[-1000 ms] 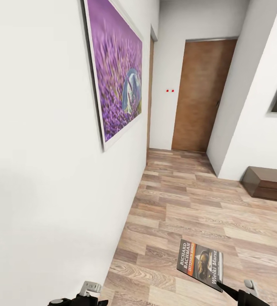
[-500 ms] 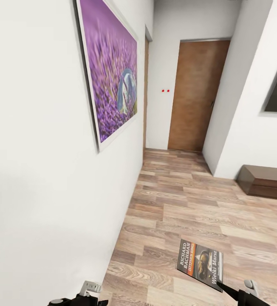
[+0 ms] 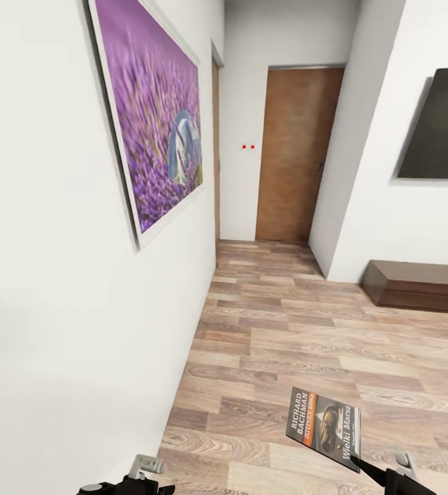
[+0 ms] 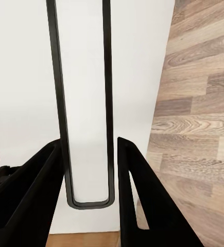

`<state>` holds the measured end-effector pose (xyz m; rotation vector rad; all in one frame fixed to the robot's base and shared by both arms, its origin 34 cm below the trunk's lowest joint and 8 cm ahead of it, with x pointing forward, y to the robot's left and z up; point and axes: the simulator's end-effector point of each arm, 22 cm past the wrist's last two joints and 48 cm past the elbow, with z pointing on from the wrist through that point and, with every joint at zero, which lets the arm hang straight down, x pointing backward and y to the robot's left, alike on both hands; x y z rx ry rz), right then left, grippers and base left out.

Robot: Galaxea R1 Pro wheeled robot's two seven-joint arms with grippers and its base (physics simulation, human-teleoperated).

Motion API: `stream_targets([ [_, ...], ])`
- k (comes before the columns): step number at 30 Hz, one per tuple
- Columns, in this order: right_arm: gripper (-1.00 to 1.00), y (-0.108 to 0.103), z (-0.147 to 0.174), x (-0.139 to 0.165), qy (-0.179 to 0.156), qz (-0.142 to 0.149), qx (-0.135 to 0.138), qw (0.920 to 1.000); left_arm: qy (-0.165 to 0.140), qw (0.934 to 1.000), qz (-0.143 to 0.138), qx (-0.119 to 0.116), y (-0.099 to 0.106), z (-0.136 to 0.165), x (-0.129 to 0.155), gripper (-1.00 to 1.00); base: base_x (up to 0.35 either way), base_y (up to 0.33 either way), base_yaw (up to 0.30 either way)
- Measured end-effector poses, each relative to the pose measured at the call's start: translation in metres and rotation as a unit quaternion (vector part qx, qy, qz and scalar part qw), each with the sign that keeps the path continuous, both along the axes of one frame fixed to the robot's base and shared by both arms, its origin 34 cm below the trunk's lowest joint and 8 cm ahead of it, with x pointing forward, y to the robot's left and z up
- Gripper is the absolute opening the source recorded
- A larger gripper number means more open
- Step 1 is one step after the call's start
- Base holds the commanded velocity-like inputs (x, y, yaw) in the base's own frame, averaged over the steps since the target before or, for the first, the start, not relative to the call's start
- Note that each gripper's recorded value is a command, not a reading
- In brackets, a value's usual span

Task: In the bedroom, move the book from the bed onto either nightstand, and place the two sandals side by side next to the bed.

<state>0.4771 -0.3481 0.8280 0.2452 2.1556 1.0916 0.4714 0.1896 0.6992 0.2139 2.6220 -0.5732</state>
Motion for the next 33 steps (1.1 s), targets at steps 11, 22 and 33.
stream_targets([
  [11,-1.0,0.0,0.0,0.0,0.0,0.0,0.0,1.0,0.0,1.0,0.0,0.0,-0.0001,0.0,-0.0001,1.0,0.0,0.0,-0.136],
  [22,-1.0,0.0,0.0,0.0,0.0,0.0,0.0,1.0,0.0,1.0,0.0,0.0,-0.0001,0.0,0.0,1.0,0.0,0.0,-0.129],
  [33,-1.0,0.0,0.0,0.0,0.0,0.0,0.0,1.0,0.0,1.0,0.0,0.0,-0.0001,0.0,0.0,1.0,0.0,0.0,-0.131],
])
